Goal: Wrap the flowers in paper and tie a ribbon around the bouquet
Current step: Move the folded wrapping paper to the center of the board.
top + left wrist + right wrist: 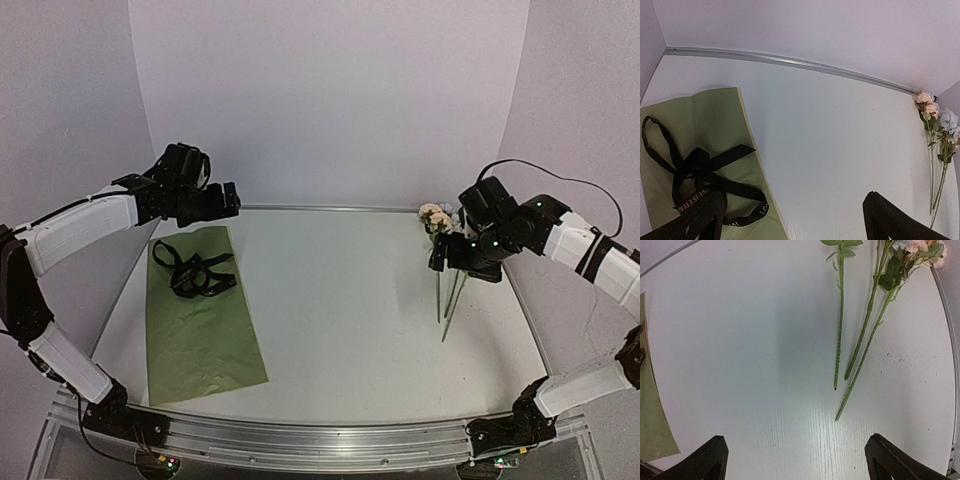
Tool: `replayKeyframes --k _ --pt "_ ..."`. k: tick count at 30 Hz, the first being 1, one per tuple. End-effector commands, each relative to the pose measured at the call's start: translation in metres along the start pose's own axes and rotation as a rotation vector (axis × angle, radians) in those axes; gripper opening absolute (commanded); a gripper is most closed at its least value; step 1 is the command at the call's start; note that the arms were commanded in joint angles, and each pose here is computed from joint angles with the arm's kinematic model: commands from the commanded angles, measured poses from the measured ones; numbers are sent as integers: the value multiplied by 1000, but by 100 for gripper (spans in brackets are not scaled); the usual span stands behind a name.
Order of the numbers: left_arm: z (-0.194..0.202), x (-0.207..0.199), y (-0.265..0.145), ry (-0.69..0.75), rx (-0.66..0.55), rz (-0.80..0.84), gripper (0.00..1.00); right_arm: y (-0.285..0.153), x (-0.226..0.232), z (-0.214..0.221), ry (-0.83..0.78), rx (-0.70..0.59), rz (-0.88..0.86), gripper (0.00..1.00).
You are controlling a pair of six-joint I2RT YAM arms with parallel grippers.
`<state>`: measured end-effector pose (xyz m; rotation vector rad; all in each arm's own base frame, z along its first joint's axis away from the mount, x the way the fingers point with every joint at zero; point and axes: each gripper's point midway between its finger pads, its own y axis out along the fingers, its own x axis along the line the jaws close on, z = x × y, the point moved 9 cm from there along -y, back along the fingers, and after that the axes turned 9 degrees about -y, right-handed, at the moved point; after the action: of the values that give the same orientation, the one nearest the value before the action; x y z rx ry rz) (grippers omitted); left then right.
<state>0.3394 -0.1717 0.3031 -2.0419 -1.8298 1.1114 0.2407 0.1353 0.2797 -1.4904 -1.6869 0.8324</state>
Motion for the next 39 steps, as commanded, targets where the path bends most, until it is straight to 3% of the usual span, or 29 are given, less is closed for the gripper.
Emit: replayKeyframes --k 1,10,20,28,33,39 --pt "-13 0 -6 -31 -59 -52 100 -3 6 -9 0 -19 -24 98" --pt "35 40 38 -133 46 -310 100 14 13 -6 5 50 -55 98" --pt "84 109 60 -328 117 -450 100 55 40 7 21 171 -131 98" --pt "61 141 91 -387 65 -544 100 74 54 6 4 211 -161 98" --pt "59 171 120 -455 126 -550 100 84 65 5 -3 237 -181 98" --pt "71 169 145 -436 223 -453 100 90 67 8 -2 240 -178 98"
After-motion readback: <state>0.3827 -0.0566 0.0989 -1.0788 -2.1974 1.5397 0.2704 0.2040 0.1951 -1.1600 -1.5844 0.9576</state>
